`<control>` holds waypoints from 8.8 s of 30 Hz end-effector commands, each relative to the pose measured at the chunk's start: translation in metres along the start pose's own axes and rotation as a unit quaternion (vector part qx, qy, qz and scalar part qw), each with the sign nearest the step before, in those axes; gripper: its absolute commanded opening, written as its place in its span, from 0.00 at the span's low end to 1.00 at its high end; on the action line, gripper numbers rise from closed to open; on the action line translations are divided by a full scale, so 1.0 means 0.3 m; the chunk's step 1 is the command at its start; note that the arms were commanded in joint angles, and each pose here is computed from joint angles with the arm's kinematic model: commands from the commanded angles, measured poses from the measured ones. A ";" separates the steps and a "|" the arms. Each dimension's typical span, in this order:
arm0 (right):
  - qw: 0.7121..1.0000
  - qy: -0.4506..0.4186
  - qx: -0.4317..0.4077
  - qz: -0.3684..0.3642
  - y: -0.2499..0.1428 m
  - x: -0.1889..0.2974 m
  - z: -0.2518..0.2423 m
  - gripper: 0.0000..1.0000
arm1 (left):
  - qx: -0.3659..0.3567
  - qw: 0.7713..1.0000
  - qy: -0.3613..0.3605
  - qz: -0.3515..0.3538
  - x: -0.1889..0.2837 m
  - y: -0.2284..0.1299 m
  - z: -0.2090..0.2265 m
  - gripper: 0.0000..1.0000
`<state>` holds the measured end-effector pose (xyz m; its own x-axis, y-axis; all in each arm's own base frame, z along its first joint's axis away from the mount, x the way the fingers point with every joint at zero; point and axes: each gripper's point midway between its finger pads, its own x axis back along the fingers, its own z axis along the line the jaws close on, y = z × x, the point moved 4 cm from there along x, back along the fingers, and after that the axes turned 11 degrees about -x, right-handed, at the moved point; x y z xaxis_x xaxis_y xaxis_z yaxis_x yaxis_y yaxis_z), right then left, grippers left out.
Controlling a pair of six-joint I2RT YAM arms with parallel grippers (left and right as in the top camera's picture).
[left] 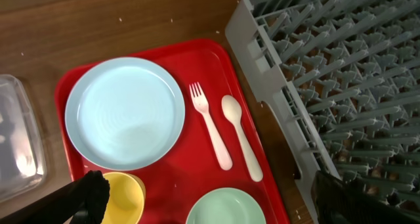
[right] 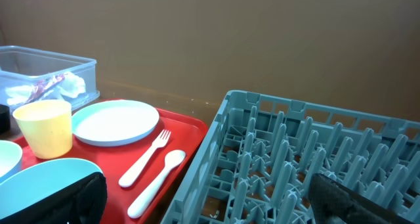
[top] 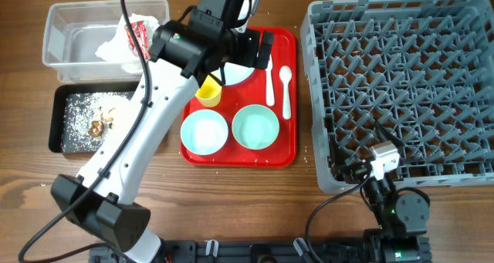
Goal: Sort waste into correct bins and load items into the dishwasher rack
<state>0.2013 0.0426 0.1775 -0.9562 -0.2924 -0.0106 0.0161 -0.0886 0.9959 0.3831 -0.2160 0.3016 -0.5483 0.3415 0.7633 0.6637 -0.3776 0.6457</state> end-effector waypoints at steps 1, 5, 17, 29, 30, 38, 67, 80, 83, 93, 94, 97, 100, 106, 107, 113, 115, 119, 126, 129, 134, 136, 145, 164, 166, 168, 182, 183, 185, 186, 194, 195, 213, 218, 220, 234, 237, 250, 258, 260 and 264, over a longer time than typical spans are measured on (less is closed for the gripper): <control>1.000 0.005 0.004 -0.004 0.004 0.001 0.003 1.00 | -0.017 1.000 0.000 -0.010 0.027 0.027 -0.005 1.00; 1.000 0.005 0.004 -0.004 0.004 0.001 0.003 1.00 | -0.018 1.000 0.000 -0.006 0.027 0.021 -0.005 1.00; 1.000 0.005 0.004 -0.004 0.004 0.001 0.003 1.00 | -0.019 1.000 0.000 0.014 0.027 -0.005 -0.005 1.00; 1.000 0.005 0.004 -0.004 0.004 0.001 0.003 1.00 | -0.019 0.997 -0.002 0.074 0.033 -0.088 -0.006 1.00; 1.000 0.005 0.004 -0.004 0.004 0.001 0.003 1.00 | -0.019 0.997 -0.002 0.073 0.033 -0.087 -0.006 1.00; 1.000 0.005 0.004 -0.004 0.004 0.001 0.003 1.00 | -0.019 0.998 -0.002 0.067 0.032 -0.078 -0.006 1.00; 1.000 0.005 0.004 -0.004 0.004 0.001 0.003 1.00 | -0.019 0.998 -0.001 0.055 0.028 -0.061 -0.005 1.00; 1.000 0.005 0.004 -0.004 0.004 0.001 0.003 1.00 | -0.031 0.999 0.000 0.033 0.023 -0.031 -0.005 1.00; 1.000 0.005 0.004 -0.004 0.004 0.001 0.003 1.00 | -0.029 0.999 0.000 0.036 0.003 -0.032 -0.005 1.00; 1.000 0.005 0.004 -0.004 0.004 0.001 0.003 1.00 | -0.028 0.998 -0.001 0.064 -0.092 -0.056 -0.003 1.00; 1.000 0.005 0.004 -0.004 0.004 0.001 0.003 1.00 | -0.028 0.998 -0.001 0.064 -0.092 -0.056 -0.003 1.00; 1.000 0.005 0.004 -0.004 0.004 0.001 0.003 1.00 | -0.016 0.997 0.000 0.071 -0.094 -0.064 -0.002 0.98; 1.000 0.005 0.004 -0.004 0.004 0.001 0.003 1.00 | 0.010 0.996 0.013 0.085 -0.107 -0.083 0.011 0.95; 1.000 0.005 0.004 -0.004 0.004 0.001 0.003 1.00 | 0.068 0.985 0.053 0.151 -0.162 -0.171 0.059 0.85; 1.000 0.005 0.004 -0.004 0.004 0.001 0.003 0.99 | 0.074 0.983 0.056 0.161 -0.172 -0.187 0.065 0.83; 0.998 -0.031 0.063 -0.003 0.005 0.002 -0.028 1.00 | 0.112 0.966 0.097 0.213 -0.251 -0.293 0.145 0.79; 0.992 -0.042 0.120 0.001 0.003 0.002 -0.037 1.00 | 0.135 0.961 0.107 0.215 -0.253 -0.303 0.196 0.79; 0.983 -0.054 0.175 0.003 0.005 0.004 -0.048 1.00 | 0.174 0.956 0.114 0.206 -0.246 -0.307 0.302 0.79; 0.978 -0.031 0.209 0.003 0.002 0.002 -0.029 1.00 | 0.179 0.960 0.050 0.207 -0.255 -0.317 0.338 0.75; 0.978 -0.031 0.208 0.003 0.002 0.002 -0.028 1.00 | 0.170 0.962 0.048 0.207 -0.256 -0.316 0.338 0.73; 0.988 -0.022 0.150 -0.002 0.006 0.001 -0.019 1.00 | 0.143 0.963 0.040 0.226 -0.264 -0.340 0.335 0.69; 0.990 -0.018 0.137 -0.003 0.005 0.001 -0.016 1.00 | 0.142 0.960 0.038 0.237 -0.276 -0.359 0.331 0.68; 0.999 -0.018 0.037 -0.004 0.004 0.001 -0.017 1.00 | 0.099 0.962 0.001 0.255 -0.332 -0.401 0.262 0.61; 1.000 -0.014 -0.012 -0.004 0.004 0.001 -0.013 1.00 | 0.143 0.948 0.072 0.275 -0.404 -0.498 0.403 0.55; 1.000 -0.014 -0.012 -0.004 0.003 0.001 -0.013 1.00 | 0.145 0.948 0.072 0.272 -0.406 -0.495 0.404 0.51; 1.000 -0.014 -0.012 -0.004 0.003 0.001 -0.013 1.00 | 0.147 0.948 0.073 0.272 -0.408 -0.495 0.404 0.51; 1.000 -0.014 -0.016 -0.004 0.003 0.001 -0.014 1.00 | 0.163 0.940 0.071 0.292 -0.463 -0.538 0.403 0.04; 1.000 -0.017 -0.026 -0.004 0.004 0.001 -0.016 1.00 | 0.168 0.939 0.072 0.291 -0.462 -0.538 0.403 0.04; 0.998 -0.027 -0.053 -0.009 0.010 0.002 -0.025 1.00 | 0.174 0.940 0.060 0.288 -0.460 -0.531 0.391 0.04; 0.998 -0.028 -0.059 -0.012 0.015 0.003 -0.026 1.00 | 0.178 0.941 0.049 0.285 -0.456 -0.524 0.381 0.04; 0.991 -0.036 -0.131 -0.001 0.173 0.014 -0.014 1.00 | 0.175 0.959 -0.032 0.221 -0.348 -0.377 0.313 0.04; 0.990 -0.038 -0.133 0.008 0.195 0.009 -0.013 1.00 | 0.175 0.961 -0.036 0.211 -0.325 -0.356 0.309 0.04; 0.923 0.118 -0.281 0.234 0.410 -0.355 0.099 1.00 | 0.233 0.932 -0.269 0.069 -0.091 -0.153 0.260 0.04; 0.870 0.137 -0.404 0.247 0.368 -0.481 0.098 0.82 | 0.239 0.911 -0.332 0.049 -0.056 -0.124 0.232 0.04; 0.864 0.179 -0.399 0.250 0.362 -0.508 0.117 0.73 | 0.239 0.905 -0.350 0.045 -0.046 -0.116 0.219 0.04; 0.858 0.409 -0.257 0.177 0.445 -0.529 0.275 0.84 | 0.237 0.811 -0.535 0.004 0.092 -0.040 0.112 0.04; 0.862 0.426 -0.226 0.158 0.455 -0.529 0.321 0.84 | 0.241 0.797 -0.553 0.011 0.107 -0.039 0.088 0.04; 0.870 0.437 -0.195 0.116 0.495 -0.536 0.368 0.86 | 0.256 0.775 -0.572 0.076 0.113 -0.070 -0.040 0.04; 0.836 0.522 -0.129 0.104 0.500 -0.468 0.410 0.74 | 0.279 0.764 -0.573 0.105 0.123 -0.090 -0.062 0.04; 0.829 0.538 -0.117 0.104 0.493 -0.457 0.412 0.73 | 0.287 0.760 -0.572 0.112 0.126 -0.095 -0.064 0.04; 0.826 0.540 -0.118 0.111 0.471 -0.467 0.380 0.78 | 0.303 0.752 -0.571 0.129 0.136 -0.109 -0.070 0.04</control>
<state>0.3072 0.1824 0.3351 -0.1906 -0.9807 -0.0442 0.3609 -0.1118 0.9259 0.3320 -0.2085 0.3012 0.1999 0.9677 0.1537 0.9753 -0.2116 0.0638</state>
